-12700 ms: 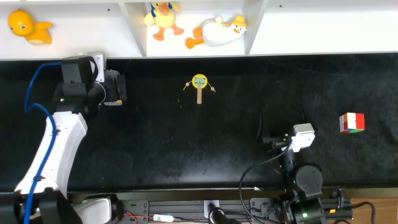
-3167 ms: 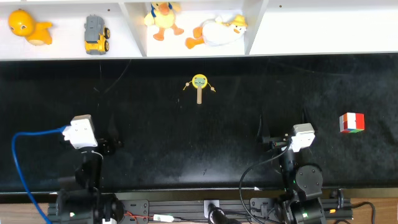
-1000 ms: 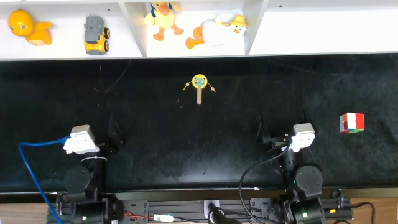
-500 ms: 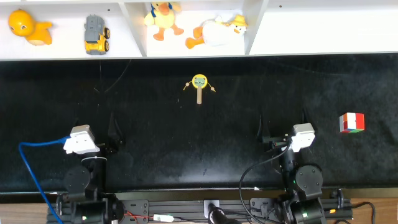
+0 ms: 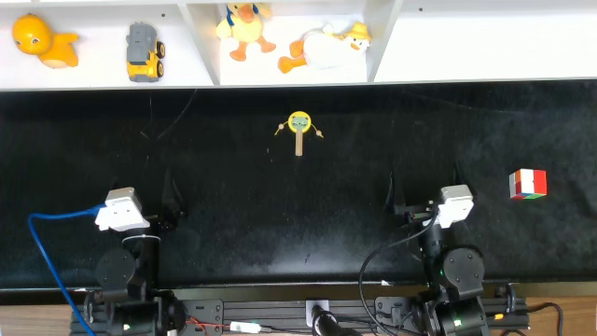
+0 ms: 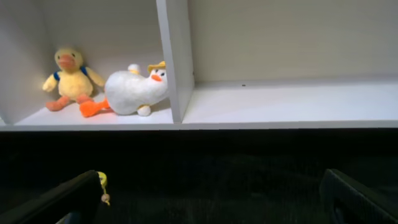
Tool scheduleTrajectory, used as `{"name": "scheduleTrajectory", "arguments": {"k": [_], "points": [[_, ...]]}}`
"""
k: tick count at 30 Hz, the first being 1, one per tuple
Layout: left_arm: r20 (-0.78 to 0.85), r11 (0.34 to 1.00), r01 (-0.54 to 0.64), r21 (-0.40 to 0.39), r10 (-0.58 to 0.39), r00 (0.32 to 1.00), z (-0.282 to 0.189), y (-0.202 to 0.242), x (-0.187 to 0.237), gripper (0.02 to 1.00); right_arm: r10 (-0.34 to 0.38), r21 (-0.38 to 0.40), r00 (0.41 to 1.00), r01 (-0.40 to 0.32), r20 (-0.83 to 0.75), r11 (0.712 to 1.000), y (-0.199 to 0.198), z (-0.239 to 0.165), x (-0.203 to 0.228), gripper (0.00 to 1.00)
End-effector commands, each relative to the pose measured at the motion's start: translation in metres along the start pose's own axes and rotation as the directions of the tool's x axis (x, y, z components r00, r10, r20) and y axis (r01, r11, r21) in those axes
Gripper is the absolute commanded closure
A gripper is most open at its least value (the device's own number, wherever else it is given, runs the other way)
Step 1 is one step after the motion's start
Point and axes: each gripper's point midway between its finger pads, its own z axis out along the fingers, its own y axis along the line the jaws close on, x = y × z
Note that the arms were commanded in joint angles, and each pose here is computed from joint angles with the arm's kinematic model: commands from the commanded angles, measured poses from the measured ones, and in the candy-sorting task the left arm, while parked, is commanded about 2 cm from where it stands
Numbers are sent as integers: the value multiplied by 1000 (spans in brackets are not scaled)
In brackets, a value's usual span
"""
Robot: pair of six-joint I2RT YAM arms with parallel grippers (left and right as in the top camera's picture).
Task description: Store Toys
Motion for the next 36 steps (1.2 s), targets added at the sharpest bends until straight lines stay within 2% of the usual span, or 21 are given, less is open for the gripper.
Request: {"name": "scheduleTrajectory", "arguments": {"k": [1, 4, 9, 18, 24, 26, 29, 36], "points": [[7, 1000, 3, 2, -3, 1000, 0, 0, 0, 23, 180, -6, 984, -180, -2, 984, 1, 0, 4, 7], [7, 1000, 4, 2, -4, 1000, 0, 0, 0, 20, 249, -6, 969, -249, -3, 969, 1, 0, 4, 5], [7, 1000, 4, 2, -4, 1000, 0, 0, 0, 20, 255, -13, 967, -255, -5, 967, 2, 0, 4, 7], [7, 1000, 4, 2, -4, 1000, 0, 0, 0, 20, 264, -113, 964, -267, -46, 957, 21, -1, 6, 5], [7, 1000, 4, 2, -4, 1000, 0, 0, 0, 20, 229, -242, 968, -248, -106, 938, 46, -7, 3, 3], [7, 1000, 4, 2, -4, 1000, 0, 0, 0, 20, 224, -233, 965, -251, -135, 940, 47, -9, -3, 5], [7, 1000, 4, 2, -4, 1000, 0, 0, 0, 23, 166, -218, 972, -201, -168, 955, 47, -10, -17, 3], [7, 1000, 4, 2, -4, 1000, 0, 0, 0, 20, 72, -207, 962, -130, -264, 970, 52, 8, -42, 3]]}}
